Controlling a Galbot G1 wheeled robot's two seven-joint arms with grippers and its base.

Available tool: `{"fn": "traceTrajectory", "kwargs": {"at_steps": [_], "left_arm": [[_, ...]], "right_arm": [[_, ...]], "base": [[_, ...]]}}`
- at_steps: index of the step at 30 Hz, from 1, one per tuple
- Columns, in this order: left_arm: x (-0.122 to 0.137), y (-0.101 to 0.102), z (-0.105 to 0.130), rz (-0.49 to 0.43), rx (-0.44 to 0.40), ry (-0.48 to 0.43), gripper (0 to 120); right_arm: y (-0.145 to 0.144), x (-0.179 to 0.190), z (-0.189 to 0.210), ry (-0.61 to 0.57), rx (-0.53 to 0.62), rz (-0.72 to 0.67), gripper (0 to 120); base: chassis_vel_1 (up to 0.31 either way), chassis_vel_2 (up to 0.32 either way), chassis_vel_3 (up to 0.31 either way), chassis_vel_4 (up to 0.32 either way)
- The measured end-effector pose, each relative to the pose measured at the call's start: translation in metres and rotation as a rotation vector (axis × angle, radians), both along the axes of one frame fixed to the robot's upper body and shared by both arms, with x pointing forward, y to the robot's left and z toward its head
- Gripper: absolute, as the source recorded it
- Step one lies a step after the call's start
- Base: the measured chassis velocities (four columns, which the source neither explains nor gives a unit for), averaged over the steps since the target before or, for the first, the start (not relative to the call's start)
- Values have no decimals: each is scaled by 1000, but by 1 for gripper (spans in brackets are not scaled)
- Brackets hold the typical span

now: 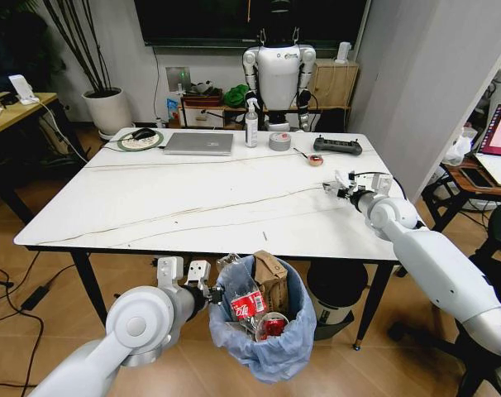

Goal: Pick up the trash bin and place the trash from the table into it.

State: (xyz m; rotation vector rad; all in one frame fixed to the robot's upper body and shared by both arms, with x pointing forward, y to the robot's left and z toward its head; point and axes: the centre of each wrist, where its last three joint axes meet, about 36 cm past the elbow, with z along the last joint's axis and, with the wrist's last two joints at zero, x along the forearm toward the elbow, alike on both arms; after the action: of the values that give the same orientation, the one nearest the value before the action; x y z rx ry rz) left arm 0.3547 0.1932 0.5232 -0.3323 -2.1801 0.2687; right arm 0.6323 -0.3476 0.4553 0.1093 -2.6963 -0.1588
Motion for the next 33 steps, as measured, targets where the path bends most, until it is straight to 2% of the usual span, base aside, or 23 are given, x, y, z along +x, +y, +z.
{"fn": "traceTrajectory", "kwargs": {"at_steps": [2,5,9,11,17,18,22,26,31,33], "left_arm": [[1,1,1,2,1,-3,0],[1,1,1,3,2,-5,0],[2,1,1,4,2,-5,0],[2,1,1,4,1,-5,0],[3,1,2,7,-1,-9,0],[3,1,2,7,-1,-9,0],[4,2,2,14,7,-13,0],[4,2,1,16,8,-13,0],[7,2,1,24,1,-15,0],[7,2,1,25,0,-16,0]], "right_arm": [[-2,4,-3,-3,-4,-12,71],[-3,5,-3,-7,-9,-16,65],[-2,6,-3,-13,-11,-17,48],[-2,6,-3,-14,-11,-17,46],[2,9,-8,-22,-21,-34,16],[2,9,-8,-22,-21,-34,16],[2,8,-8,-40,-18,-43,0],[5,1,-1,-75,-6,-27,0],[18,-45,28,-208,43,139,0],[18,-51,31,-225,46,163,0]], "base": [[0,0,0,0],[0,0,0,0],[0,0,0,0],[0,0,0,0],[0,0,0,0],[0,0,0,0],[0,0,0,0],[0,0,0,0],[0,0,0,0],[0,0,0,0]]}}
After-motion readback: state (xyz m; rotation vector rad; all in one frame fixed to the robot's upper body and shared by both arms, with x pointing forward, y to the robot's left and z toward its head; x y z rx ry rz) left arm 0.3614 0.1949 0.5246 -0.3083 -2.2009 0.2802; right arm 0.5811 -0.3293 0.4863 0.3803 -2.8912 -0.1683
